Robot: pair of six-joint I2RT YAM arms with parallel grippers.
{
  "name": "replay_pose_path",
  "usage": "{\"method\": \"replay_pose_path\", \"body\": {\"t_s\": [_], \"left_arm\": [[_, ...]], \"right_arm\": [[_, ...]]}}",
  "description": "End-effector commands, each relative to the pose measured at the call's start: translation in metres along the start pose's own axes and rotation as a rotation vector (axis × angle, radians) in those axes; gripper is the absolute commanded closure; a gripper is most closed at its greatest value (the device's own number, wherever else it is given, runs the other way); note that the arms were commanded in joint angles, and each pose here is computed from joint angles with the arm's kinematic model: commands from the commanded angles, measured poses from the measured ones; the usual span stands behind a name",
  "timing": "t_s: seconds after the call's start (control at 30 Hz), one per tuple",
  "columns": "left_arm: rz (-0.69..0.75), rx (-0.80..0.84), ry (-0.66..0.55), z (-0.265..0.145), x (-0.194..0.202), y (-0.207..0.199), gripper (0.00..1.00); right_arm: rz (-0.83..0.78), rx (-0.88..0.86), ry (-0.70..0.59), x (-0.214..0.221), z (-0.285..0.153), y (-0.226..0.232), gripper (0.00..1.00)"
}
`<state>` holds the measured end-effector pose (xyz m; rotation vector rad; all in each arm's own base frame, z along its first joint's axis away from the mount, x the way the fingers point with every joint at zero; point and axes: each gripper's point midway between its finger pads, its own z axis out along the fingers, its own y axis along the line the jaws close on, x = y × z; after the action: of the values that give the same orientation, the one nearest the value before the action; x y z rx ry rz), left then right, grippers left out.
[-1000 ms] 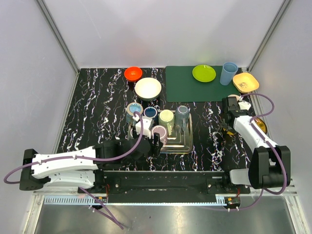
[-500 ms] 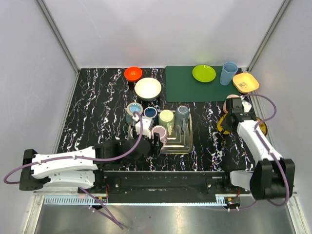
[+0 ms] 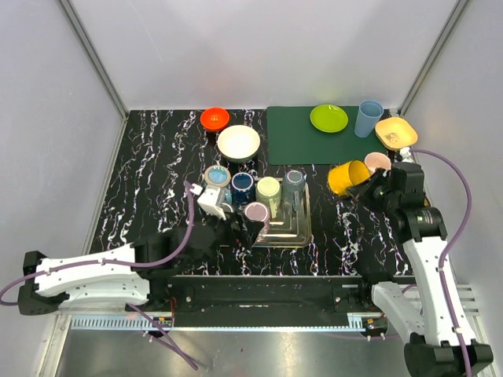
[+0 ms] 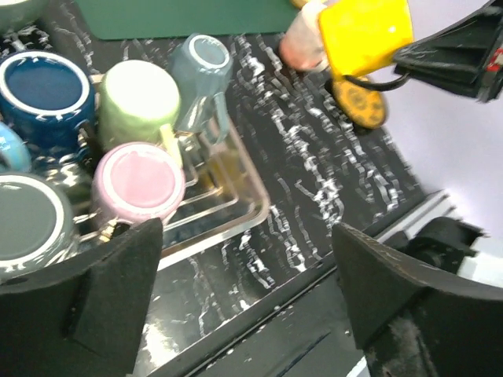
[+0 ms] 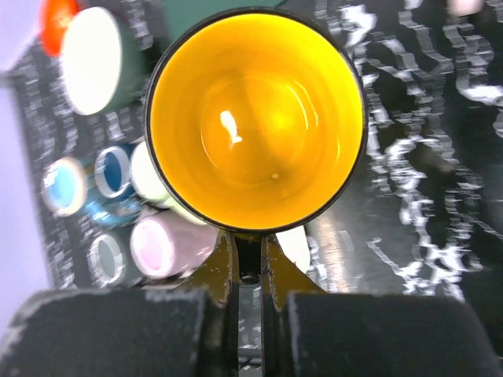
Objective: Turn the mug right side up
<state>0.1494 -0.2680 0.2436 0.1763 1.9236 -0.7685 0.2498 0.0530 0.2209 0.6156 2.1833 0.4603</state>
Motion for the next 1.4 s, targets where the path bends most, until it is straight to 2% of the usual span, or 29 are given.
{"method": "replay_pose_path", "body": {"t_s": [0.0, 0.07, 0.13, 0.27, 0.33, 0.47, 0.6, 0.63, 0.83, 1.0, 1.13, 1.23, 1.37], "left_arm": [[-0.199, 0.256, -0.177, -0.013, -0.05, -0.038, 0.04], [-0.273, 0.398, -0.226, -0.019, -0.058, -0.054, 0.02], [-0.33, 0.473, -0.277, -0.022, -0.07, -0.06, 0.01], [-0.339, 0.61, -0.234, -0.017, -0.071, -0.088, 0.01], [-0.367, 0.666, -0.25, -0.02, -0.083, -0.102, 0.01], [-0.387, 0.718, -0.23, -0.006, -0.093, -0.12, 0.01], [-0.453, 0.795, -0.273, 0.001, -0.115, -0.13, 0.01], [-0.475, 0.857, -0.3, -0.007, -0.125, -0.137, 0.01], [-0.495, 0.94, -0.325, 0.008, -0.139, -0.151, 0.02], [-0.517, 1.005, -0.33, 0.02, -0.143, -0.16, 0.15], [-0.543, 1.071, -0.353, 0.016, -0.154, -0.164, 0.33], [-0.56, 1.101, -0.367, 0.014, -0.159, -0.164, 0.42], [-0.599, 1.141, -0.391, 0.009, -0.165, -0.16, 0.43]], "right_arm": [[0.039, -0.513, -0.005, -0.017, -0.055, 0.102, 1.0], [0.028, -0.696, 0.01, -0.016, -0.077, 0.13, 1.0], [0.035, -0.831, 0.022, -0.018, -0.097, 0.149, 1.0], [0.014, -0.967, 0.03, -0.019, -0.122, 0.169, 1.0], [-0.003, -1.02, 0.031, -0.019, -0.133, 0.176, 1.0], [-0.047, -1.045, 0.038, -0.014, -0.14, 0.179, 1.0], [-0.062, -1.088, 0.055, -0.008, -0.149, 0.182, 1.0], [-0.064, -1.091, 0.061, -0.006, -0.149, 0.182, 1.0], [-0.077, -1.117, 0.09, 0.003, -0.156, 0.185, 1.0], [-0.083, -1.128, 0.111, 0.009, -0.157, 0.184, 1.0], [-0.085, -1.121, 0.132, 0.016, -0.153, 0.181, 1.0], [-0.09, -1.109, 0.147, 0.021, -0.147, 0.178, 1.0], [-0.105, -1.109, 0.163, 0.028, -0.144, 0.174, 1.0]]}}
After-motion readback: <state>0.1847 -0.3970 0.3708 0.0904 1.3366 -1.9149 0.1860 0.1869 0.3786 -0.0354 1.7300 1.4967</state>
